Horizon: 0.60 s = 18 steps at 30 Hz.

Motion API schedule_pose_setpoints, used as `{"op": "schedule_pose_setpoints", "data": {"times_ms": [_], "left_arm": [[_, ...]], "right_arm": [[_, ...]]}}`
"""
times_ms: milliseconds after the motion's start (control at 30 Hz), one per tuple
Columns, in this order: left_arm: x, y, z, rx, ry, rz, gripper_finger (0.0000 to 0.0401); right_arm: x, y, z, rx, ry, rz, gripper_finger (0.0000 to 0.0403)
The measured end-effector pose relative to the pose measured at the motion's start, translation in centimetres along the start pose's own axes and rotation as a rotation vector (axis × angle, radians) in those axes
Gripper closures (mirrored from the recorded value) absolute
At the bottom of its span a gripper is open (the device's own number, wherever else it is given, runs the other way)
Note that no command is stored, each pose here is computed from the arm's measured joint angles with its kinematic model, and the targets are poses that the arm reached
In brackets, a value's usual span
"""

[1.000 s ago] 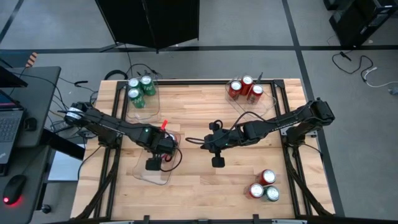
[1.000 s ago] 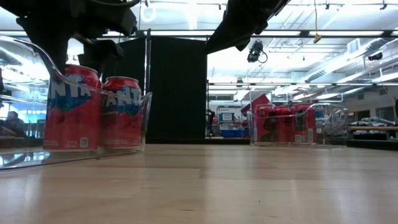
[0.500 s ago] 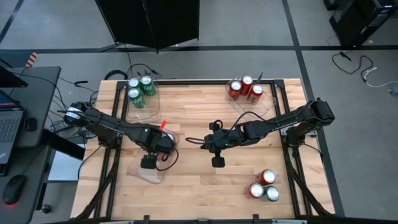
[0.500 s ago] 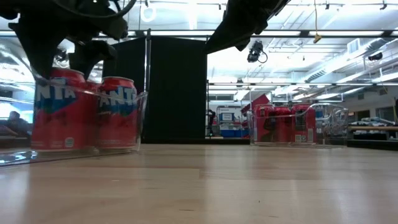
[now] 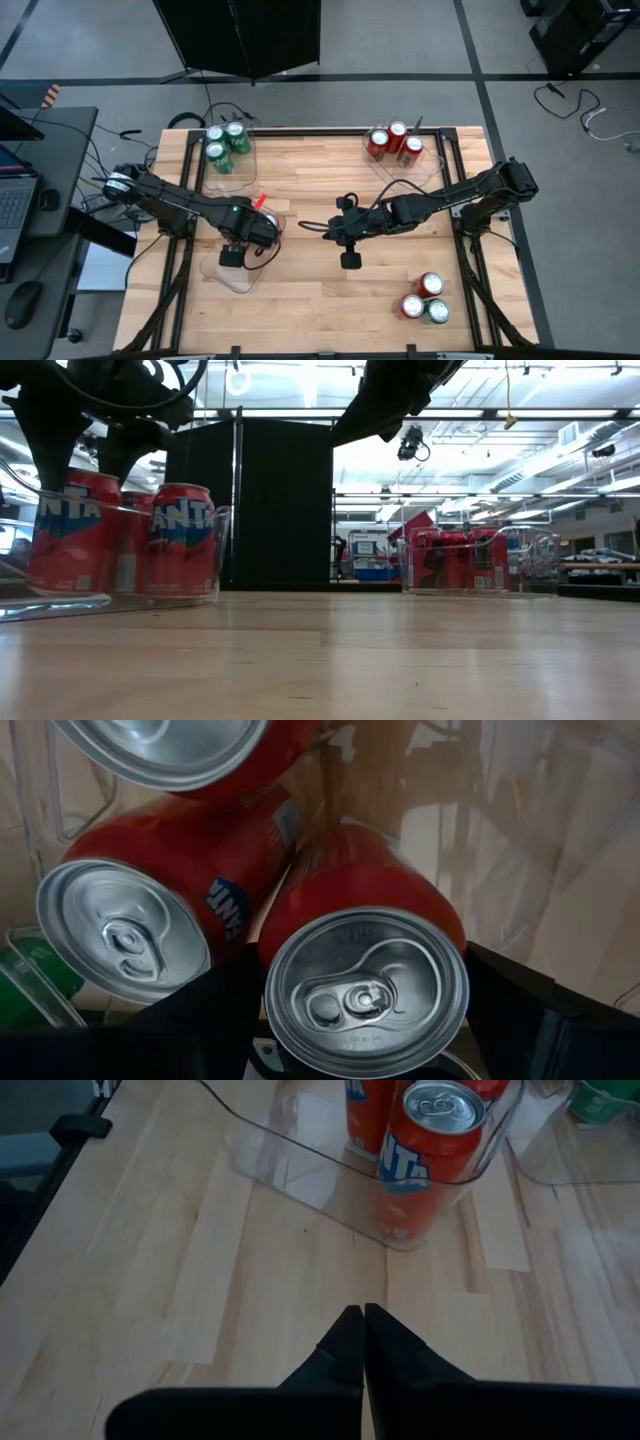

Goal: Sort soda cans
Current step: Adjust the red soda can in the transparent bin

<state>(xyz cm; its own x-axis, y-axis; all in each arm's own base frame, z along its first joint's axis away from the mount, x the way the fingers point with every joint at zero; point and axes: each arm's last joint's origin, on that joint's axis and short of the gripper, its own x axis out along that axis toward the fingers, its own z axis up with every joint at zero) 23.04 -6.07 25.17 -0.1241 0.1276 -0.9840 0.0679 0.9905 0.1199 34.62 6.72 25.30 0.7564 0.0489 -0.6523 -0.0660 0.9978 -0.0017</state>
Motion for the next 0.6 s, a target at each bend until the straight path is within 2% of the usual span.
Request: {"op": "schedule_pose_setpoints", "data": {"times_ms": [233,600], "left_arm": [[0.1,0.0,0.0,-0.001,0.001,0.013,0.0111],[1.3,0.2,-0.8,-0.016,0.074,0.068,0.0105]], "right_arm": [[0.0,0.0,-0.1,-0.002,0.014,0.000,0.0403],[0.0,0.1,-0.2,0.005,0.015,0.001,0.0403]]}}
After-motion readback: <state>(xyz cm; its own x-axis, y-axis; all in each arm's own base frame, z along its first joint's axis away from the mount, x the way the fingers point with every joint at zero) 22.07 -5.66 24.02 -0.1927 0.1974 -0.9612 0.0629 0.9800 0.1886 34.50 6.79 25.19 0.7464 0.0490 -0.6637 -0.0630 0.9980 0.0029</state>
